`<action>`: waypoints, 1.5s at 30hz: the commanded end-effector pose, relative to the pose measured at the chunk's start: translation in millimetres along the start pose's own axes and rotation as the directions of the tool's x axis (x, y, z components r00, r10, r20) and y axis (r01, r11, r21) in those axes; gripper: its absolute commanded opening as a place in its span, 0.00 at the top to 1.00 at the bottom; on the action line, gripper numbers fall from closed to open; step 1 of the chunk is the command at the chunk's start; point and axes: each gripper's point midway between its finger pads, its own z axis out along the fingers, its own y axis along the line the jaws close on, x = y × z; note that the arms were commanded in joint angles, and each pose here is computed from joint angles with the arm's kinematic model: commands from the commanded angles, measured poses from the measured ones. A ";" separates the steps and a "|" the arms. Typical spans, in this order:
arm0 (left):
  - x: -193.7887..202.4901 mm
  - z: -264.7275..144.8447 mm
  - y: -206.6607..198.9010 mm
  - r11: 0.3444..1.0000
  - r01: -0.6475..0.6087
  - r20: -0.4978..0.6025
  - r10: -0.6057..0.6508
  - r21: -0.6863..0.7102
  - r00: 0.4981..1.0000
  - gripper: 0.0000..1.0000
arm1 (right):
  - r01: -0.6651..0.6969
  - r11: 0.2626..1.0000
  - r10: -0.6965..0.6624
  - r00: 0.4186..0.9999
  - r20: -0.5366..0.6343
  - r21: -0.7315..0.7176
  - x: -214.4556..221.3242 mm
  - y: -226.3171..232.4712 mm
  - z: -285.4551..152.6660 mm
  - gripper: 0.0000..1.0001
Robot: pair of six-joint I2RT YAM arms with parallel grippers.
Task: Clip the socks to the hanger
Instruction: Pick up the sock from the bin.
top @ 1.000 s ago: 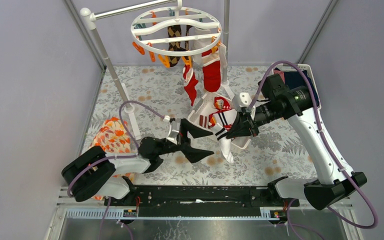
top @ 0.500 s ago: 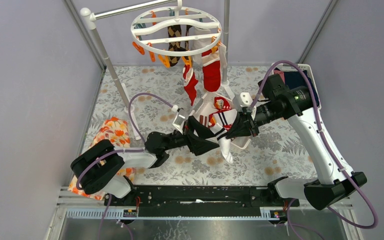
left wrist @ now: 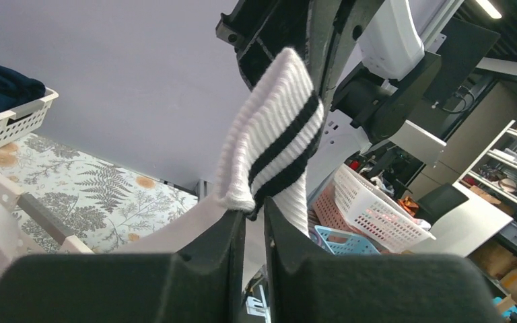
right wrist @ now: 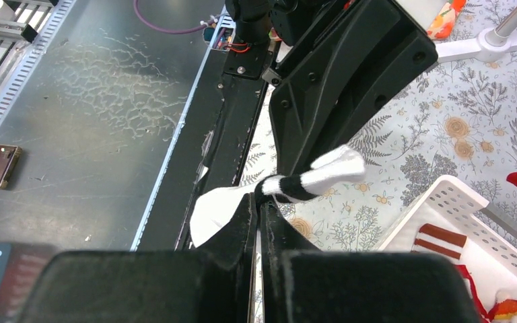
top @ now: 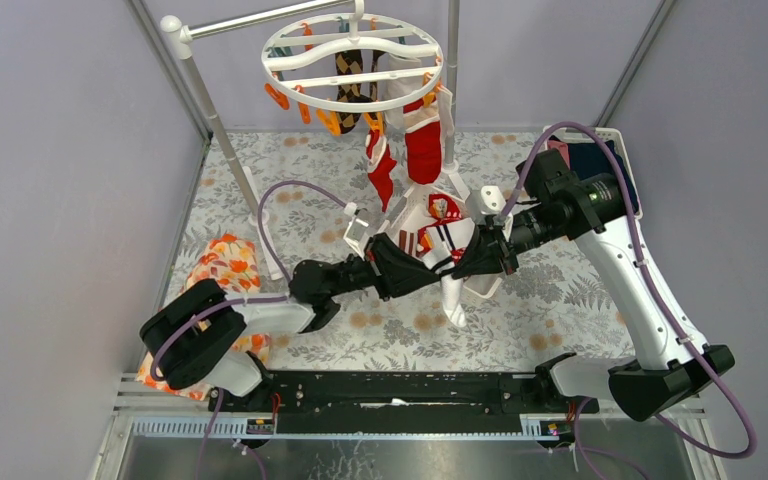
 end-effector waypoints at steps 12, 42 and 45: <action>-47.5 -25.2 -41.0 0.990 -0.124 0.137 0.114 0.067 0.984 1.00 | -0.036 0.990 0.044 0.997 -0.057 0.137 8.1 -23.4 -3.7 1.00; -37.3 -19.3 -7.2 0.990 -0.022 -0.005 0.022 -0.142 1.000 1.00 | -0.152 0.986 0.145 0.986 0.081 0.075 7.0 -36.1 15.3 0.10; -37.0 -16.5 -5.4 0.989 0.010 -0.006 -0.011 -0.146 1.000 1.00 | -0.144 0.986 0.138 0.988 0.077 0.083 12.3 -39.2 17.0 0.12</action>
